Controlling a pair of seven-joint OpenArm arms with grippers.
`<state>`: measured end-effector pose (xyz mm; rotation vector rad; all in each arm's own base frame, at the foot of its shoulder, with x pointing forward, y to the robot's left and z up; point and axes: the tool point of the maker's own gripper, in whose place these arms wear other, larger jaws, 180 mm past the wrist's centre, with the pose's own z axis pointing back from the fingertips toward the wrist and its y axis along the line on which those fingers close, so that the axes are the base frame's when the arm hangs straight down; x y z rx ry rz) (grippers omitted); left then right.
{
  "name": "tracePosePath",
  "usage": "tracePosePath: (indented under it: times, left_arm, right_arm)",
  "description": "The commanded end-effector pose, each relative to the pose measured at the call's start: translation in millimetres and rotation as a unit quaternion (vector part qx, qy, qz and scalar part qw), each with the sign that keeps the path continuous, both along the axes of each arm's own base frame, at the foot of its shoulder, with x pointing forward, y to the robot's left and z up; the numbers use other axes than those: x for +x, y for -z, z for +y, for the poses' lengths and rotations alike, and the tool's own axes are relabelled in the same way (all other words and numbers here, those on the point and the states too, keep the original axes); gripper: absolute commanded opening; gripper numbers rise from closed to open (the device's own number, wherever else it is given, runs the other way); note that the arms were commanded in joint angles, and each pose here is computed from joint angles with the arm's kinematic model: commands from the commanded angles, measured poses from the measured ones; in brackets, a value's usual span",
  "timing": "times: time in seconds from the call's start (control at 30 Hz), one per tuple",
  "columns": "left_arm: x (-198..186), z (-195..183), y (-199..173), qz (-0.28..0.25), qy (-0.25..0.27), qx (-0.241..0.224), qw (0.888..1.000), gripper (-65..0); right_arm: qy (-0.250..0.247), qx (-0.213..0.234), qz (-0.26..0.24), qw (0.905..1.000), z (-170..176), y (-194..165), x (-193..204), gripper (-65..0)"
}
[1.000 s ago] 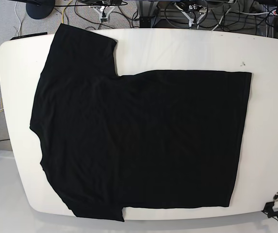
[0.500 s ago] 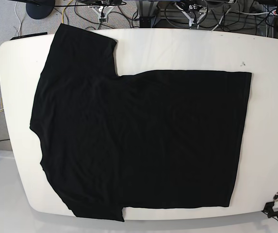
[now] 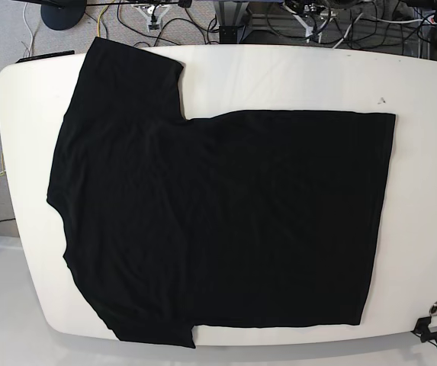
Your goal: Fold the T-shirt properly
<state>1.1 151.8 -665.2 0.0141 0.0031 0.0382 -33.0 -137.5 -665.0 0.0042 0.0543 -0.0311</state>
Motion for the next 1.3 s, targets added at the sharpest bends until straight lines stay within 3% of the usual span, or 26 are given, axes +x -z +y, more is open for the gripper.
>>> tracePosePath:
  times: [0.0,1.27]
  left_arm:
    - [3,-5,0,-0.003,0.003,-0.009,1.000,-65.0]
    - [12,-8,0,-0.008,-0.001,-0.017,1.000,-65.0]
  right_arm:
    - [0.000,0.011,-0.003,0.9999,8,0,3,-64.6]
    - [0.003,0.007,-0.004,1.0000,5,0,6,-64.8]
